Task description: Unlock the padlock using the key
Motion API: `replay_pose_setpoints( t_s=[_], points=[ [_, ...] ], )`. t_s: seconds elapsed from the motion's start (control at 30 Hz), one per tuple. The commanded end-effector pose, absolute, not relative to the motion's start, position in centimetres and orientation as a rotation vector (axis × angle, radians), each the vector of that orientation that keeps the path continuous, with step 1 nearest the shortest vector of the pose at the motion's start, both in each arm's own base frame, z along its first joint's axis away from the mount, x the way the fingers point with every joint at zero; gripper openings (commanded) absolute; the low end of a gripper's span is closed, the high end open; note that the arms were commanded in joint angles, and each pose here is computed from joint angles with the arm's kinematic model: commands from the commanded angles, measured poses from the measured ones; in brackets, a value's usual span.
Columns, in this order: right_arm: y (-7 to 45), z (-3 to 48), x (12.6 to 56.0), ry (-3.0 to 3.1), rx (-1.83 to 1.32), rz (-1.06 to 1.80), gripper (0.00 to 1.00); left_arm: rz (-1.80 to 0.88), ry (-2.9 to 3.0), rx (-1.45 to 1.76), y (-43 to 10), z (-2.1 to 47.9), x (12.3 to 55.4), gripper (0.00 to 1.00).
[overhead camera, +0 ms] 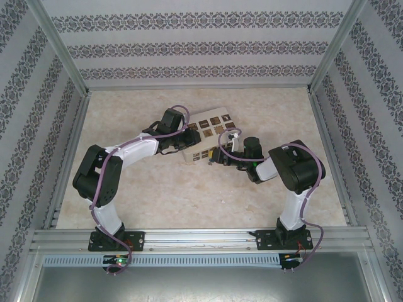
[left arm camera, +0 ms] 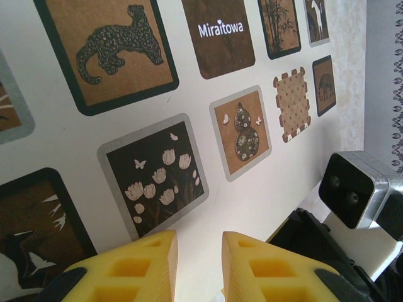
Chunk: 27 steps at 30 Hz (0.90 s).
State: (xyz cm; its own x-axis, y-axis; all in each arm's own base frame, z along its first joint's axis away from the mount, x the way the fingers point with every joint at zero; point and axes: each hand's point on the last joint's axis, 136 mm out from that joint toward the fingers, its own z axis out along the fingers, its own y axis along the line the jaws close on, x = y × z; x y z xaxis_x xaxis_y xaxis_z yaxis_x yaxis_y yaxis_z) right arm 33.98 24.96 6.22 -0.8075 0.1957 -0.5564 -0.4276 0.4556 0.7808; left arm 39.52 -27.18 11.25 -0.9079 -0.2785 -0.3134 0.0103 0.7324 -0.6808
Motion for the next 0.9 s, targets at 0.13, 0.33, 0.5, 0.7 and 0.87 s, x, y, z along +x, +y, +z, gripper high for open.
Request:
replay_pose_setpoints(
  t_s=[0.13,0.33,0.5,0.7,0.87],
  points=[
    [25.62,7.52,33.41,2.076,-0.269,1.387,0.34,-0.94,2.634,-0.211,-26.59,8.62,37.59,0.25],
    [25.42,7.26,33.47,2.089,-0.263,1.373,0.27,-0.948,2.631,-0.216,-26.6,8.66,37.49,0.25],
    [25.31,7.28,33.57,2.09,-0.259,1.368,0.2,-0.946,2.63,-0.217,-26.53,8.69,37.48,0.25],
    [25.1,7.13,33.55,2.094,-0.249,1.361,0.11,-0.944,2.634,-0.219,-26.48,8.57,37.4,0.25],
    [24.72,7.26,33.7,2.088,-0.223,1.352,0.03,-0.941,2.641,-0.222,-26.38,8.35,37.18,0.25]
  ],
)
